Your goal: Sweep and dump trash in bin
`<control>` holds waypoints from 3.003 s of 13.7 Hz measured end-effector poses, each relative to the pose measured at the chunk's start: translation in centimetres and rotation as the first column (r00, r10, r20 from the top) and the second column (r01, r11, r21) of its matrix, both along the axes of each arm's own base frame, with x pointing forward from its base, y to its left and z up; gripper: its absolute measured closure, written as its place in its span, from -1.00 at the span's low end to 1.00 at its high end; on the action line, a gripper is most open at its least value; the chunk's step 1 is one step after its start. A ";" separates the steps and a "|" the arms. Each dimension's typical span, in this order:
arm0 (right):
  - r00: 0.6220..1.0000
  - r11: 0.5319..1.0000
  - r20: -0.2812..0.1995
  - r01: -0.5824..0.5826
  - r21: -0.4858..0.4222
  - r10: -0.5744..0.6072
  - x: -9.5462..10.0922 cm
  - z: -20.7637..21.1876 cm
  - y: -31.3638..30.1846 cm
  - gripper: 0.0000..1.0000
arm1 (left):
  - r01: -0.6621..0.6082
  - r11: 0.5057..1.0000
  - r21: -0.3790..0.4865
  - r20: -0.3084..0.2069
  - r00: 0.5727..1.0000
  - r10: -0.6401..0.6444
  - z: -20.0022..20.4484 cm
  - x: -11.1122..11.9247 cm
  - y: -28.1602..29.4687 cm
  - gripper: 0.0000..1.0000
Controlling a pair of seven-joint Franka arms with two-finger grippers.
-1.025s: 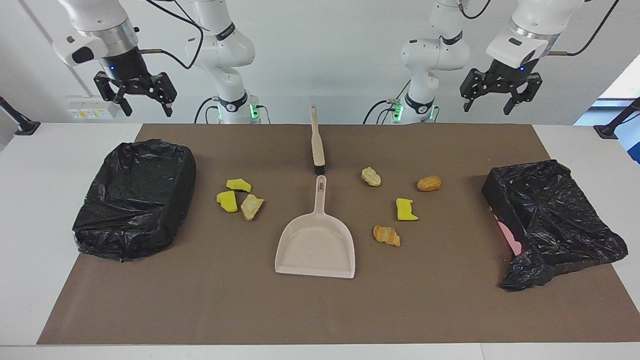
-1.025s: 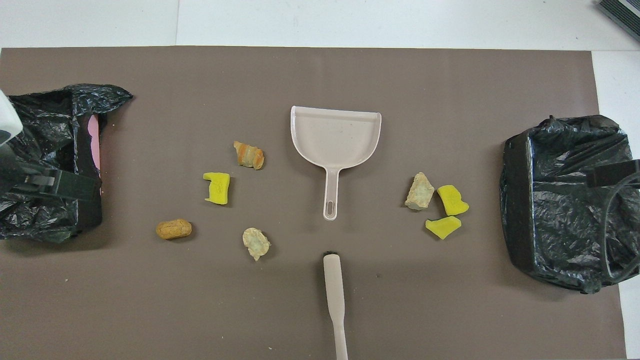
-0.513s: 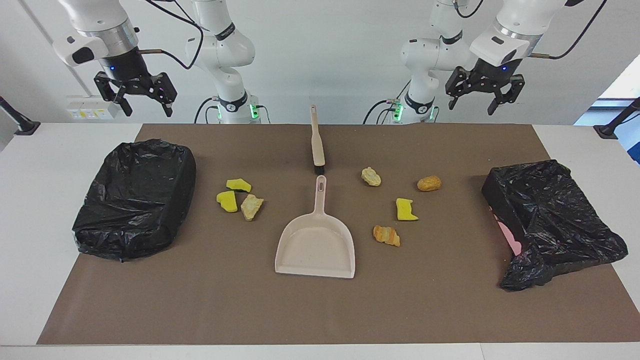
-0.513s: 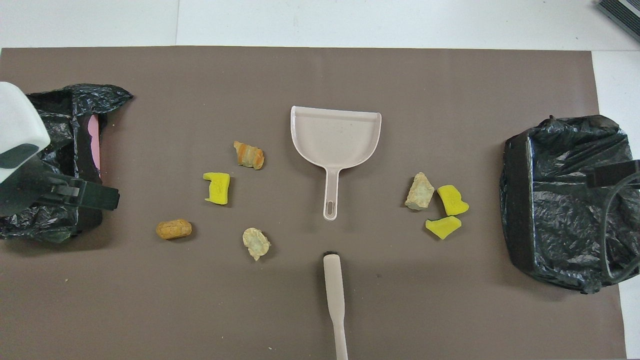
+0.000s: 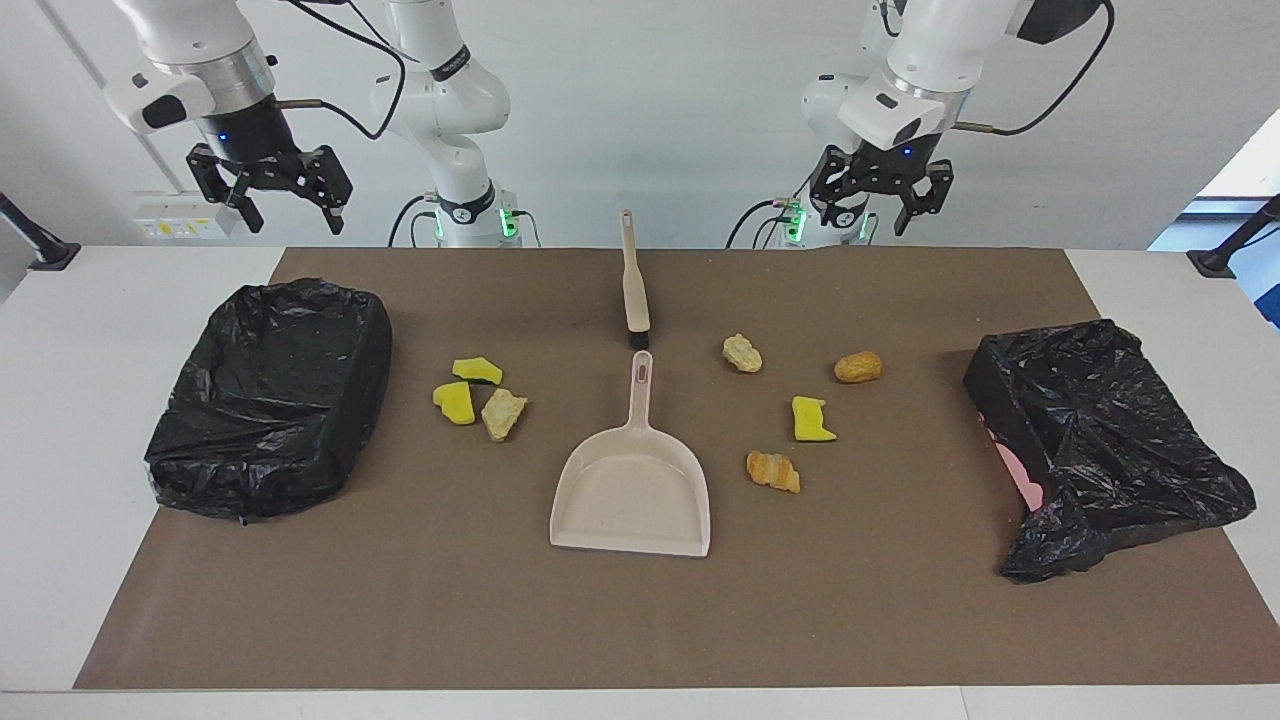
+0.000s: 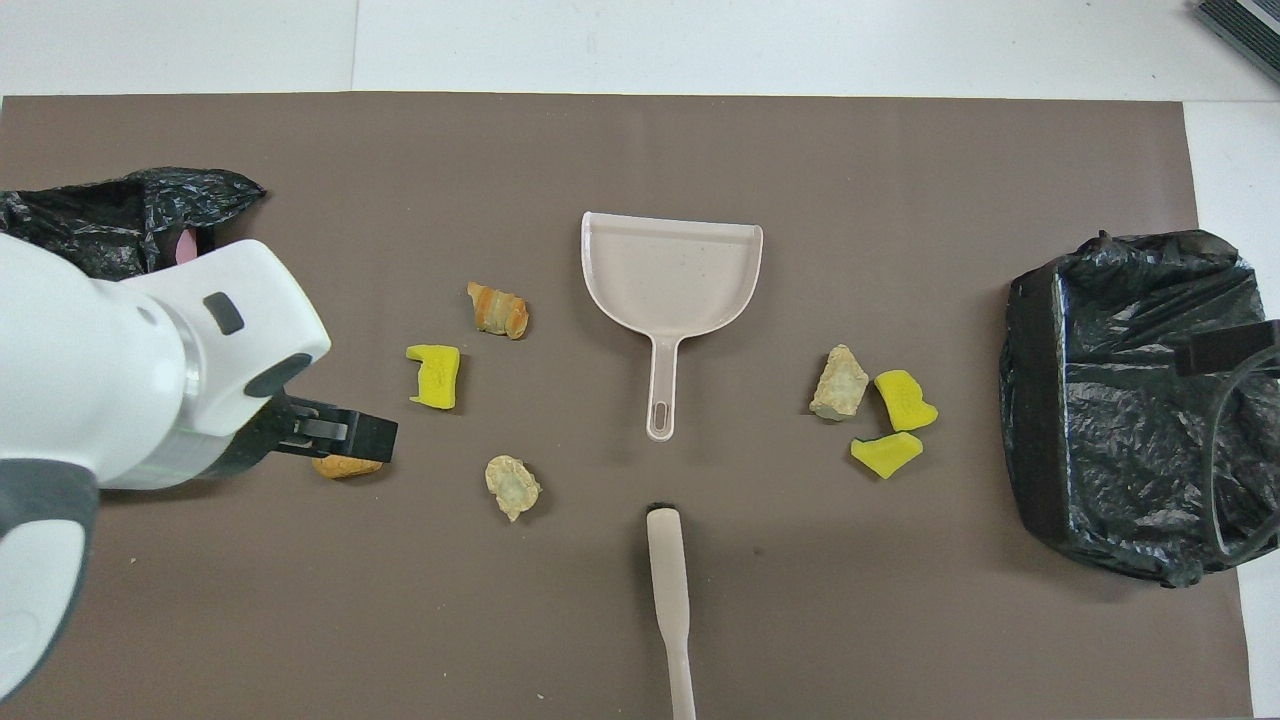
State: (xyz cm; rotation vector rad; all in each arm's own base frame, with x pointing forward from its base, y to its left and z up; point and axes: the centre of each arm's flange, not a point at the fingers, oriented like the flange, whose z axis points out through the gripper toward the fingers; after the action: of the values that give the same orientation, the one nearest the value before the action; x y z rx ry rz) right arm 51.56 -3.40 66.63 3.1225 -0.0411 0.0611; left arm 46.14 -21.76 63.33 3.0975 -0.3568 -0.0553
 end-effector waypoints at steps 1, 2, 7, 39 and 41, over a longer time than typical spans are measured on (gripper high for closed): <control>1.000 1.000 -0.001 0.000 0.000 0.000 0.0 0.0 0.0 -1.00 | -0.004 1.000 0.004 -0.005 1.000 0.004 -0.7 -0.6 -1.3 -1.00; 1.000 1.000 -0.002 0.000 0.000 0.000 0.0 -0.1 0.0 -1.00 | -0.008 1.000 0.008 -0.012 1.000 0.008 -1.5 -1.3 -2.6 -1.00; 1.000 1.000 -0.007 0.001 0.001 -0.001 -0.2 -0.1 0.0 -1.00 | -0.034 0.999 0.001 0.007 0.999 0.034 -4.8 -4.0 -8.2 -1.00; 0.992 1.000 -0.130 -0.005 0.012 0.006 -1.8 -7.4 -0.1 -1.00 | -0.108 0.993 0.048 -0.046 0.993 0.110 -29.8 -27.8 -25.9 -1.00; 0.991 1.000 -0.131 -0.005 0.012 0.006 -1.8 -7.4 -0.1 -1.00 | -0.119 0.992 0.039 -0.043 0.992 0.120 -29.5 -27.3 -25.9 -0.85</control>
State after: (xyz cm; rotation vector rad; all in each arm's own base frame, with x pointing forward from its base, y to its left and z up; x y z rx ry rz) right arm 49.72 -3.47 59.22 3.1304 -0.0309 -0.1441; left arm 18.87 -47.69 33.86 3.1401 -0.1704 -0.1304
